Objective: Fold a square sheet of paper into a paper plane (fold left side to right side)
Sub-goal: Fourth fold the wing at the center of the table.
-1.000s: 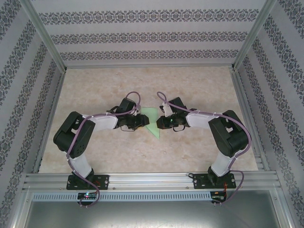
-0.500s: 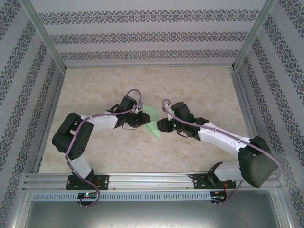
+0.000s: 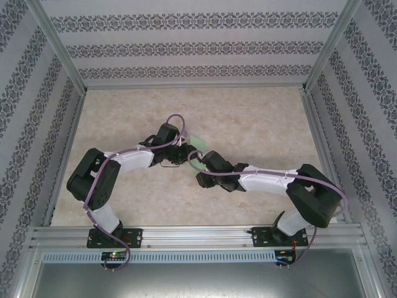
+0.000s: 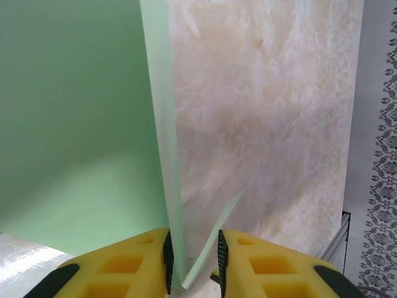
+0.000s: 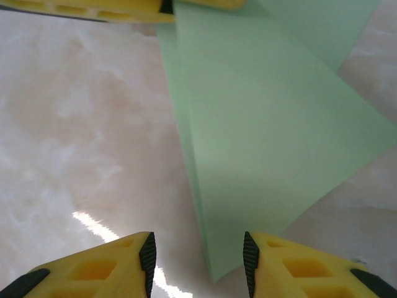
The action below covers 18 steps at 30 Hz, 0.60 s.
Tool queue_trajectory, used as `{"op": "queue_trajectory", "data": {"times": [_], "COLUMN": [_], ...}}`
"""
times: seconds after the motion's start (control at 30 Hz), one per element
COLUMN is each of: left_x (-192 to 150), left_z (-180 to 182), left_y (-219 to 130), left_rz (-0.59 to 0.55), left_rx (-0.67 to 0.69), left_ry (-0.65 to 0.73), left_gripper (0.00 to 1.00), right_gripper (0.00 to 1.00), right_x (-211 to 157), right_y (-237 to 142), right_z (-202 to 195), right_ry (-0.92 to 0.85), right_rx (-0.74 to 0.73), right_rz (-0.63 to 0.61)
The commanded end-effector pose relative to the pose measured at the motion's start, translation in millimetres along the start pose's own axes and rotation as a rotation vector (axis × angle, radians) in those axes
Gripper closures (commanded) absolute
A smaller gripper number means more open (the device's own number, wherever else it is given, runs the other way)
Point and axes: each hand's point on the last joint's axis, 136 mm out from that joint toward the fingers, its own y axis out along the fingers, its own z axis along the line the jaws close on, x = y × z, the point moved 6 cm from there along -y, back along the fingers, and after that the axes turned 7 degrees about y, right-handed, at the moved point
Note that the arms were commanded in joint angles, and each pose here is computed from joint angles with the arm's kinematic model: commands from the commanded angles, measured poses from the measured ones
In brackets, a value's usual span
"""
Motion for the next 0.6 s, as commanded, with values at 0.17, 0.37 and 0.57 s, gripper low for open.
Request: {"op": "queue_trajectory", "data": {"times": [0.17, 0.37, 0.57], "left_x": [7.0, 7.7, 7.8], "left_z": [-18.1, -19.9, -19.6], "left_y": [0.0, 0.8, 1.4], "left_rz": [-0.008, -0.003, 0.002], "left_rx": [-0.043, -0.050, -0.048], "left_ry": [0.014, 0.012, 0.008], "left_gripper": [0.72, 0.72, 0.72], "right_gripper": [0.60, 0.63, 0.67], "right_x": [16.8, 16.9, 16.5], "right_y": [5.3, 12.0, 16.5], "right_z": [6.6, 5.7, 4.0], "right_ry": [-0.001, -0.005, -0.010], "right_rx": [-0.025, -0.041, -0.059], "right_rz": [-0.052, -0.044, -0.042]}}
